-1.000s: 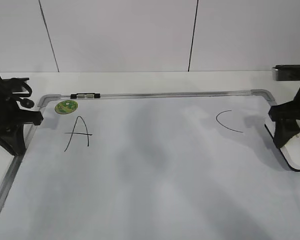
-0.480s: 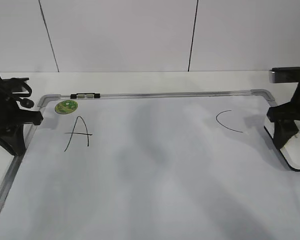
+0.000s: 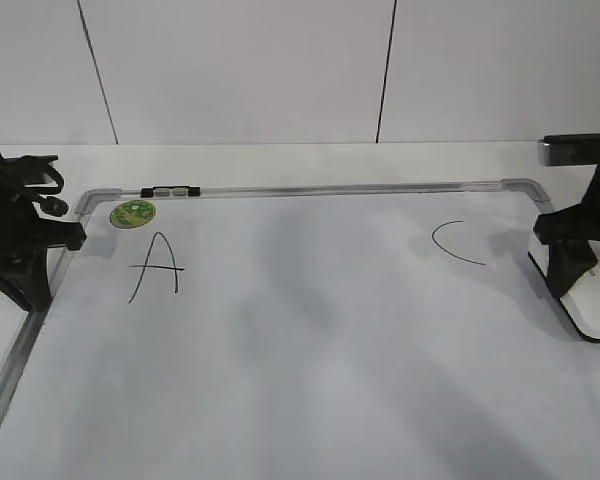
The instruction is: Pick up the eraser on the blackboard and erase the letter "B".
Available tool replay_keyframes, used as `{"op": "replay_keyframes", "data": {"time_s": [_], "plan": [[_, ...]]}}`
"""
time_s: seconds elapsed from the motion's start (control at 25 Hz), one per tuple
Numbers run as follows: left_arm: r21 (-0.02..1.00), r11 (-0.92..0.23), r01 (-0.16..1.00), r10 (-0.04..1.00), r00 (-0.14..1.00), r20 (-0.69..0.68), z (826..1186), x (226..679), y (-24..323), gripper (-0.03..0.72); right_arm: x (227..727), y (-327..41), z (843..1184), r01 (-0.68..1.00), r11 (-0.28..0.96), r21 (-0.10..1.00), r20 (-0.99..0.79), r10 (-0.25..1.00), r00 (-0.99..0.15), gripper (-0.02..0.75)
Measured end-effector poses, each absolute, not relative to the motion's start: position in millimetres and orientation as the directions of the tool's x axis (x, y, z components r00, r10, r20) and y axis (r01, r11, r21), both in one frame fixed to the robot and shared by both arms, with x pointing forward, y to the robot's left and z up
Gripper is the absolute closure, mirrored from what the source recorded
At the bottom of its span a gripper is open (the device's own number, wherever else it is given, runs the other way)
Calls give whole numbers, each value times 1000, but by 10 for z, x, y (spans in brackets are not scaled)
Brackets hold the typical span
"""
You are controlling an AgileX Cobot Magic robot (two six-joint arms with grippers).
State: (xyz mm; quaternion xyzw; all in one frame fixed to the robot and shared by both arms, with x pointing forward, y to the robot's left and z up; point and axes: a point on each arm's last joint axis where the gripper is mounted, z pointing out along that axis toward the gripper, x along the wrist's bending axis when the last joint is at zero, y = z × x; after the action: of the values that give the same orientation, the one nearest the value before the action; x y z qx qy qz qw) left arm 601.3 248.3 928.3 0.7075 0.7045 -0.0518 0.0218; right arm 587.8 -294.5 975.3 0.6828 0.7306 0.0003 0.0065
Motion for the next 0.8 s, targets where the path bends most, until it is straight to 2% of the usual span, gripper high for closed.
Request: {"op": "replay_keyframes", "data": {"time_s": [0.8], "plan": [[-42, -6, 999, 995, 2, -104, 9283, 6013, 2483, 669, 5878, -2947, 9753, 998, 69, 9, -11, 998, -68, 192]]}}
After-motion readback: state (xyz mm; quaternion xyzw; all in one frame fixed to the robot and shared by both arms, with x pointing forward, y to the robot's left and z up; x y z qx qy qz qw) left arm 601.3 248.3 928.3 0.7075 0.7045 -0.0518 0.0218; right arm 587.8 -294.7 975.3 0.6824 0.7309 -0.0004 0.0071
